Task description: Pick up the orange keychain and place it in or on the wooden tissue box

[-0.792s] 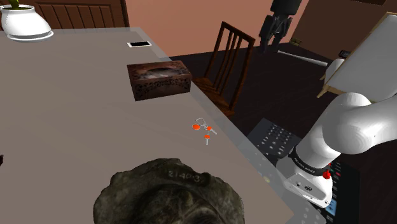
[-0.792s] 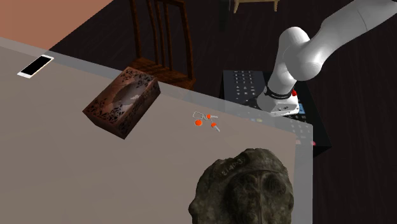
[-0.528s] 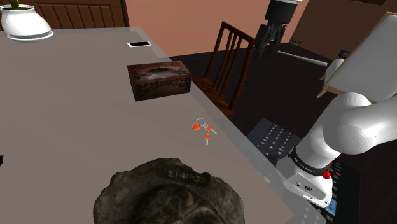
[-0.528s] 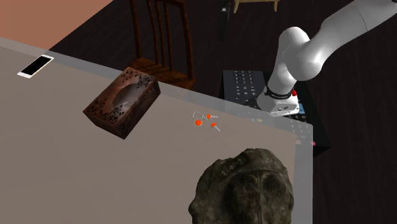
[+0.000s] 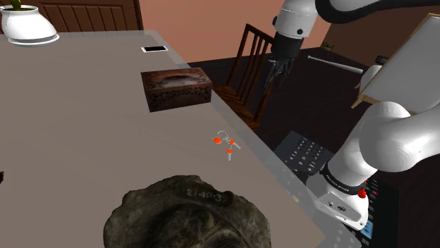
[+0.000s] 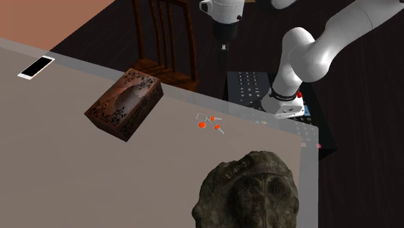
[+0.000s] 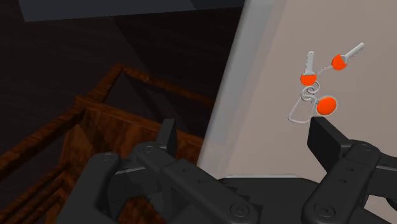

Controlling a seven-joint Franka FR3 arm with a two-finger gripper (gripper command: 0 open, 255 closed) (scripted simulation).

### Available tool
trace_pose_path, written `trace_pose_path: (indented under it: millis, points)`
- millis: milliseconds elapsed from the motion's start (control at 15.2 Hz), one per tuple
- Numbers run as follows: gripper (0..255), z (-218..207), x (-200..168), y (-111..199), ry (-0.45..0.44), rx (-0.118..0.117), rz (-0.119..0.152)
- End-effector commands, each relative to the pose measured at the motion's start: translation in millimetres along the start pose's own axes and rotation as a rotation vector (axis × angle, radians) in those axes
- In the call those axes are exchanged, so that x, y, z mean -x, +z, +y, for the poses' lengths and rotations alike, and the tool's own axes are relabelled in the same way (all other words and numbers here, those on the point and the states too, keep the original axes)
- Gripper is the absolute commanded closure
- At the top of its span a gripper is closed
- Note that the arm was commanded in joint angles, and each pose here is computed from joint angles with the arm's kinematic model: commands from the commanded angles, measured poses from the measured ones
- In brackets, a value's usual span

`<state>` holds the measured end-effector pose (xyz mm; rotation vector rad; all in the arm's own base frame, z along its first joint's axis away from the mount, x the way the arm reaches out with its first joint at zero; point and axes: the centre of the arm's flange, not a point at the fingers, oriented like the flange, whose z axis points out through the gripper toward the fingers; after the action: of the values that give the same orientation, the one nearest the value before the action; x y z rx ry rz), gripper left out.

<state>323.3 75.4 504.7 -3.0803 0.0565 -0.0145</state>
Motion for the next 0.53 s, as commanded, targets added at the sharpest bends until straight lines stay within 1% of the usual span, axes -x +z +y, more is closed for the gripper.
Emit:
trace_pose_path:
  millis: [0, 462]
  points:
    - [0, -19, -2, 20, -0.012, 0.002, 0.010]
    - [0, -79, -5, 91, -0.053, 0.009, 0.037]
